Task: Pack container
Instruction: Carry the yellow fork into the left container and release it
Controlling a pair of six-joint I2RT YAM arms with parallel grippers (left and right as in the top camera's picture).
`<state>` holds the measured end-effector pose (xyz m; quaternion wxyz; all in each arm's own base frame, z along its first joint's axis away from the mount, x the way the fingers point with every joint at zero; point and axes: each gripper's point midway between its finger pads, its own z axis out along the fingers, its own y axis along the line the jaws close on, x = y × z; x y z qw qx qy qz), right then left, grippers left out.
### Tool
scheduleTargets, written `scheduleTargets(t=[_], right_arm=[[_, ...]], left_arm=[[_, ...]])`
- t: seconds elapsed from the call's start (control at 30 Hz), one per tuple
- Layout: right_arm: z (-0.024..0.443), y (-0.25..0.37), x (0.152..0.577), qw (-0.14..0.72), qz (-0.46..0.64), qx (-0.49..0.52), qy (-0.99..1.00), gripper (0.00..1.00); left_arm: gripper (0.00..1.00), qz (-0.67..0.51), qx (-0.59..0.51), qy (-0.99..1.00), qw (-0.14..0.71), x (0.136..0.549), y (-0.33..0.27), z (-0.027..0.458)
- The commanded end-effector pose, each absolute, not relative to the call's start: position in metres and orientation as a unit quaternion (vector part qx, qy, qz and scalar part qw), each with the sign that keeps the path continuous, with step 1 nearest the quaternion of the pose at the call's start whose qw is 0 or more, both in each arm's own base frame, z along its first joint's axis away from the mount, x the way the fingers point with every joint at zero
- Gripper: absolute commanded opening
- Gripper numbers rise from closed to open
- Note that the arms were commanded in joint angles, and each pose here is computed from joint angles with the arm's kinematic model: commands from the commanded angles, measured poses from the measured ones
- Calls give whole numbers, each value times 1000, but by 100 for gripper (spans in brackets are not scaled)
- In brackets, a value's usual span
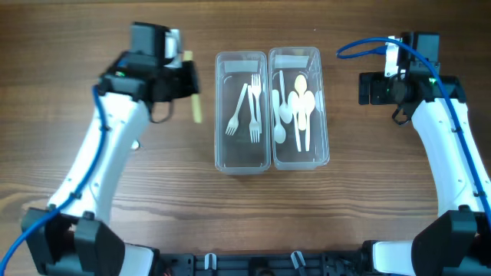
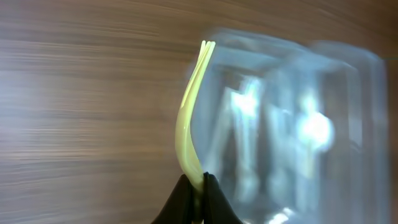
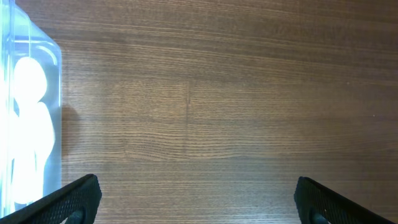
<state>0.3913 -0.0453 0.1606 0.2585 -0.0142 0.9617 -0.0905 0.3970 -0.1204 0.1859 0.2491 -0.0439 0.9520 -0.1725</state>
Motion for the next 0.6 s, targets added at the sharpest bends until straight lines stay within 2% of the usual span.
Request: scheduleTargets(t=[0.0,0.17,0.37,0.4,0.43,0.47,0.57], right_arm=[[173,-49,394,272,-102,-13,957,100],[173,-49,394,272,-102,-14,957,100],[173,-49,394,272,-102,-14,957,100],[173,-49,394,272,-102,-13,957,100],[173,-49,394,272,-102,-13,957,100],[173,-49,394,272,-102,-14,957,100],[173,-49,394,272,-102,-13,957,100]], left_arm=[[4,-216,-34,949,226,379,-175,191],[6,-220,9,954,205,364,-212,179],[9,-205,14,961,183,360,-224,158],[14,-204,14,962,182,360,-223,157],[34,-204,14,962,181,360,-223,156],[60,-204,14,962,182,360,-223,157],[62,-207,12,960,189,363,-223,159]])
